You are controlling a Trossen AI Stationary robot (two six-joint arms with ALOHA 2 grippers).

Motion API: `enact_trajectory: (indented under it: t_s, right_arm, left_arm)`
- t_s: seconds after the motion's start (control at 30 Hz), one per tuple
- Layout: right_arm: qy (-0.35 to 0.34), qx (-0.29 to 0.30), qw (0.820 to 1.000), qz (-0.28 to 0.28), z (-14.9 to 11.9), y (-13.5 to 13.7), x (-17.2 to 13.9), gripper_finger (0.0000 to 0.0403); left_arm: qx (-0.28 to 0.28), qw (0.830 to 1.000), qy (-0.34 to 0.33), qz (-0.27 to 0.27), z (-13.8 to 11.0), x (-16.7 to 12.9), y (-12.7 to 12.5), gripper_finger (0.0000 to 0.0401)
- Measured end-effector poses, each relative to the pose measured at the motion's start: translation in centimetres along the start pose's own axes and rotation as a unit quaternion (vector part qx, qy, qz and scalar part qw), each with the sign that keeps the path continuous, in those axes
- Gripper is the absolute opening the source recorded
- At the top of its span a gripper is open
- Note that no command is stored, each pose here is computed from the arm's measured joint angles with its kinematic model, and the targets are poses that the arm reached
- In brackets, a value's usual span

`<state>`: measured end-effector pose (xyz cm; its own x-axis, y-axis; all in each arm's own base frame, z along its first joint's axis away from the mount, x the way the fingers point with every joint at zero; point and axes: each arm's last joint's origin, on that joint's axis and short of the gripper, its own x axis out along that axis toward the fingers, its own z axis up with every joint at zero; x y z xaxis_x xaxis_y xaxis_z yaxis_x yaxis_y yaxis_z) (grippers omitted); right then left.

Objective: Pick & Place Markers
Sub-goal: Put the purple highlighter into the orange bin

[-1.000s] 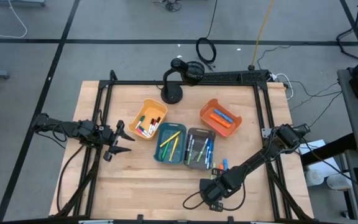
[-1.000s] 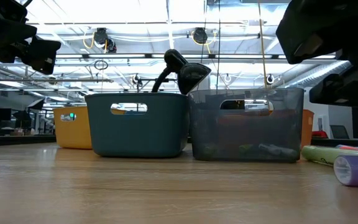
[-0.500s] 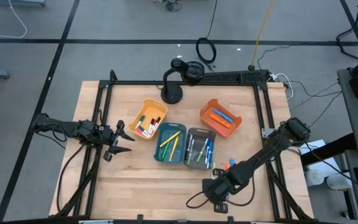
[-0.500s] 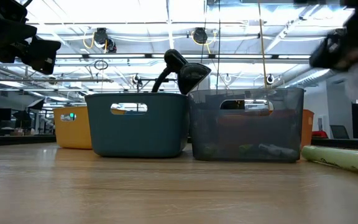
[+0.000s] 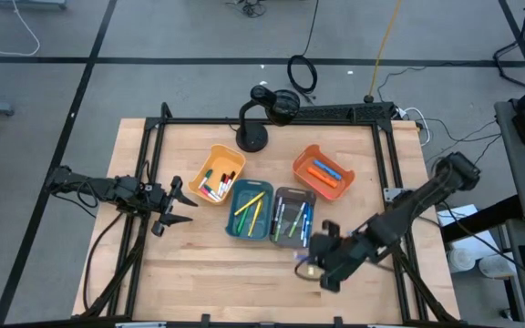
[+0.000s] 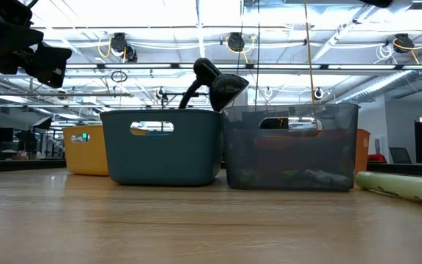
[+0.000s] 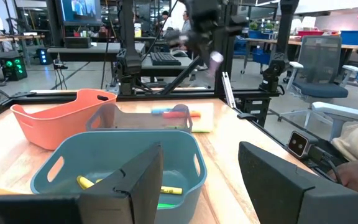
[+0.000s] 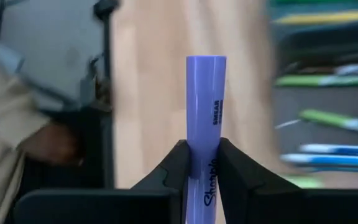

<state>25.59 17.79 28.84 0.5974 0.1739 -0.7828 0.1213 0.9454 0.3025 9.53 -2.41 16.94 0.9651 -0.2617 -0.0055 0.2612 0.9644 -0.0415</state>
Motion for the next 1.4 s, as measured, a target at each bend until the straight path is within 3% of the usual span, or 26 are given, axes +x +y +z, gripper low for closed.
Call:
enact_trajectory:
  t_s: [0.17, 0.33, 0.57, 0.8, 1.03, 1.27, 1.4]
  right_arm:
    - [-0.031, 0.034, 0.995, -0.088, 1.1, -3.3, -2.7, 0.0045]
    - [-0.016, 0.076, 0.983, -0.167, 2.6, -7.9, -4.4, 0.0045]
    - [-0.011, 0.116, 0.964, -0.239, 5.0, -14.5, -6.1, 0.0045]
    - [-0.007, 0.182, 0.950, -0.253, 6.0, -19.9, -6.5, 0.0045]
    - [0.063, 0.233, 0.941, -0.237, 2.9, -23.8, -3.6, 0.0051]
    - [0.082, 0.252, 0.932, -0.247, 0.9, -25.4, -2.1, 0.0134]
    - [0.103, 0.273, 0.940, -0.180, 0.8, -25.0, -2.4, 0.0172]
  left_arm:
    - [0.000, 1.000, 0.000, 0.000, 0.0, 0.0, 0.0, 0.0214]
    - [0.000, 1.000, 0.000, 0.000, 0.0, 0.0, 0.0, 0.0214]
    - [0.000, 1.000, 0.000, 0.000, 0.0, 0.0, 0.0, 0.0214]
    - [0.000, 1.000, 0.000, 0.000, 0.0, 0.0, 0.0, 0.0214]
    - [0.000, 1.000, 0.000, 0.000, 0.0, 0.0, 0.0, 0.0214]
    - [0.000, 1.000, 0.000, 0.000, 0.0, 0.0, 0.0, 0.0214]
    - [0.000, 1.000, 0.000, 0.000, 0.0, 0.0, 0.0, 0.0214]
